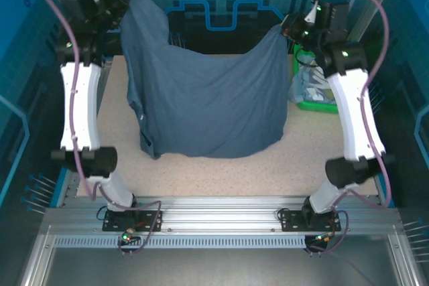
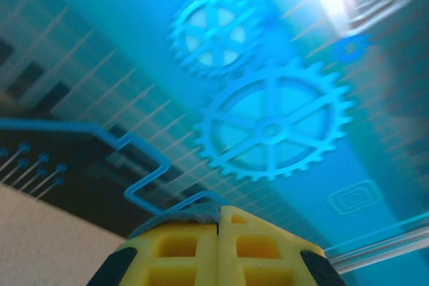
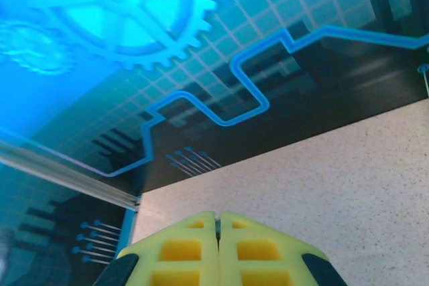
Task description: Fold and stack the t-shirts
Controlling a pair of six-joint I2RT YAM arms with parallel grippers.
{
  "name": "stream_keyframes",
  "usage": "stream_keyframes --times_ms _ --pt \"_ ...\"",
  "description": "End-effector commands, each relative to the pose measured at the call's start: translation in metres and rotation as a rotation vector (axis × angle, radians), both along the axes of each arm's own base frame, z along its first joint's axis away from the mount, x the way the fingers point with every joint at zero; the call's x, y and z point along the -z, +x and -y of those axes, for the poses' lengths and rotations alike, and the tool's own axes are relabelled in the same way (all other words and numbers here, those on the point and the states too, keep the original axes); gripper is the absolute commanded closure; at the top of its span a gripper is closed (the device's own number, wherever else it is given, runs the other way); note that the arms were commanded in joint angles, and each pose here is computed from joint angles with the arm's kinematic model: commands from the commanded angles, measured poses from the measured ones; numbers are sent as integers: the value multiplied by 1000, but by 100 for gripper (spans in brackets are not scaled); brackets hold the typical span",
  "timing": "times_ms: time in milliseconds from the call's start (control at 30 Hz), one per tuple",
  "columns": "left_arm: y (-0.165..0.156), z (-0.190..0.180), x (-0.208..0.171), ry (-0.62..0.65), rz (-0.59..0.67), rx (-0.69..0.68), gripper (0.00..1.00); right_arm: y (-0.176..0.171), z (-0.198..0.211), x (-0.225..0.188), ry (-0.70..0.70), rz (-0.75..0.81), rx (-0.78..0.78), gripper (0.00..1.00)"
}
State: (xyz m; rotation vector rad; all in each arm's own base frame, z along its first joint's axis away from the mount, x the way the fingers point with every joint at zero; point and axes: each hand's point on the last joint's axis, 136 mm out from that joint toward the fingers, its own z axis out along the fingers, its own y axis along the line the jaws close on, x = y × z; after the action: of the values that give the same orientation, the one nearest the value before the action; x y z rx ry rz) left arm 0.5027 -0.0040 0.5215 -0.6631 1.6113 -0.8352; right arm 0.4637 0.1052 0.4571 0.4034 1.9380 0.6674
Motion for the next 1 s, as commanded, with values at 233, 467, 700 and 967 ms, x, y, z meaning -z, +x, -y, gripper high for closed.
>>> stream_keyframes --times_ms 233,467,700,967 --pt "-5 -21 -51 -62 150 104 100 49 16 -34 66 83 16 100" --pt "-56 -17 -76 -18 191 83 100 17 25 -61 62 128 23 100" --pt "-159 -15 -118 66 391 -31 100 -61 35 -92 35 252 42 100" --pt "-247 -9 -157 123 600 -102 100 -159 56 -130 21 427 86 100"
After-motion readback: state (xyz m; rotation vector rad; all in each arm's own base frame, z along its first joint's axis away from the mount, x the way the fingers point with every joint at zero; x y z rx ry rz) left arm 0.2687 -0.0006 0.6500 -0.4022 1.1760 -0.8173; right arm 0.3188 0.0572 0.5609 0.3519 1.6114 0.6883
